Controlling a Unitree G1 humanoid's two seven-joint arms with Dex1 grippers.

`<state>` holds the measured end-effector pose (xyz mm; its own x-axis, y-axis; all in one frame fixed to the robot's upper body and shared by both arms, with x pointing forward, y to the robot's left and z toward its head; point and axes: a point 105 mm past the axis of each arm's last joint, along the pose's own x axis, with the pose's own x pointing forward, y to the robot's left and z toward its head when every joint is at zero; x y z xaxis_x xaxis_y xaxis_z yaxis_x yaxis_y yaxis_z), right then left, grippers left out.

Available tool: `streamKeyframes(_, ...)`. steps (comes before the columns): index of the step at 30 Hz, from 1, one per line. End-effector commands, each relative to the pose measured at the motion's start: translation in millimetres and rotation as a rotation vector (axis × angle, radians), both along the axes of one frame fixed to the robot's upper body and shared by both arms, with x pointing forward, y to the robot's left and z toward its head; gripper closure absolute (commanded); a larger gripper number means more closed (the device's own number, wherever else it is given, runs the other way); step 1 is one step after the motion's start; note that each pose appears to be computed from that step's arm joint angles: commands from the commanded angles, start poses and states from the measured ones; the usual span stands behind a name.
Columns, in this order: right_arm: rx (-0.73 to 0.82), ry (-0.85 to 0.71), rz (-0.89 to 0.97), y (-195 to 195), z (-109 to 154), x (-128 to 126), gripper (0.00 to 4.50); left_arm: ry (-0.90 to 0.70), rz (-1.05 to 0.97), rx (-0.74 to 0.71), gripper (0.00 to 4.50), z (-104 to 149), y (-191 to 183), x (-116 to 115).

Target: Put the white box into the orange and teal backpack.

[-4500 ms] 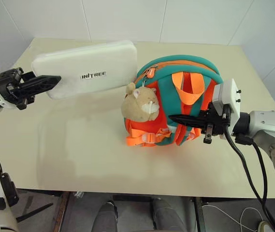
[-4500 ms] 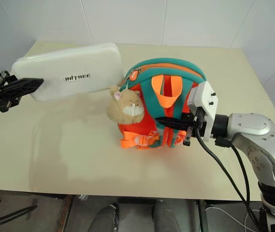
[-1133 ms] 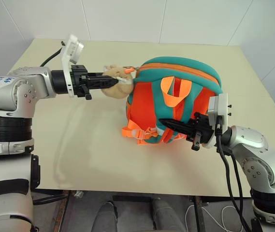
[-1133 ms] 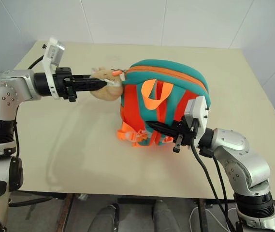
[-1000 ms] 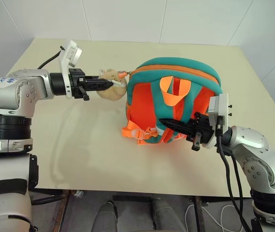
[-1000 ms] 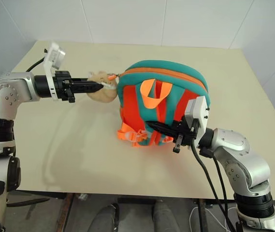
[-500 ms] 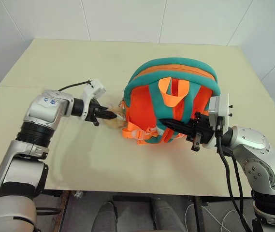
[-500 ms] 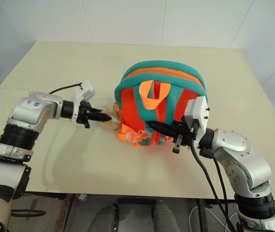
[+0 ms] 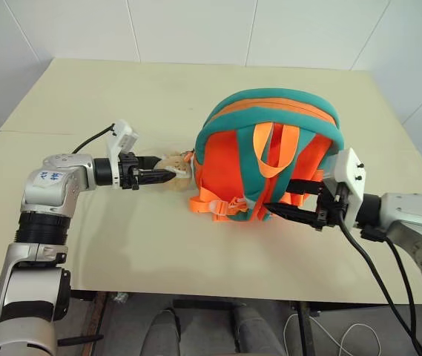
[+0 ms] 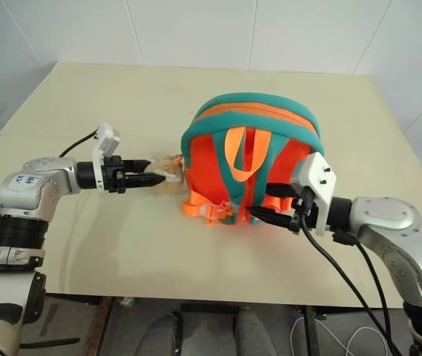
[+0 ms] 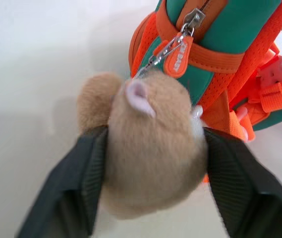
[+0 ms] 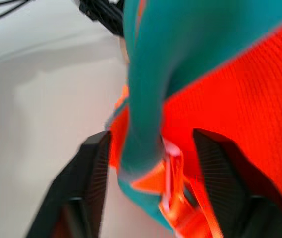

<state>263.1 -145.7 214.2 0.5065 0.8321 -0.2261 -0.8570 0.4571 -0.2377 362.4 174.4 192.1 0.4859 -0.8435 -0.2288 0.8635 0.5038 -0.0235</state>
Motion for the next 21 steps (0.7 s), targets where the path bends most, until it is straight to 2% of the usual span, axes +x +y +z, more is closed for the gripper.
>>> streamKeyframes(1, -0.033, -0.047, -0.04, -18.9, 14.3, -3.7, 0.48, -0.177, 0.033, -0.013, 0.18, 23.1, 13.5, -3.7)
streamKeyframes(2, -0.056, -0.05, -0.084, -31.2, 15.7, -2.4, 0.15, -0.211, 0.04, -0.019, 0.0, 24.9, 21.7, -6.1)
streamKeyframes(3, -0.082, -0.055, -0.149, -50.2, 17.7, -0.1, 0.03, -0.27, 0.04, -0.037, 0.0, 29.2, 32.9, -10.4)
streamKeyframes(5, -0.117, -0.061, -0.24, -81.4, 21.4, 1.2, 0.03, -0.339, 0.03, -0.043, 0.0, 31.6, 45.6, -18.1)
streamKeyframes(11, -0.165, -0.066, -0.44, -154.9, 25.0, 1.8, 0.03, -0.391, -0.021, -0.064, 0.0, 23.1, 66.4, -34.3)
streamKeyframes(14, -0.114, -0.123, -0.466, -160.1, 31.2, 4.2, 0.03, -0.448, -0.056, -0.114, 0.0, 29.5, 65.7, -37.3)
streamKeyframes(21, -0.058, -0.152, -0.463, -143.1, 22.7, 6.5, 0.03, -0.429, -0.088, -0.134, 0.0, 20.9, 52.3, -33.2)
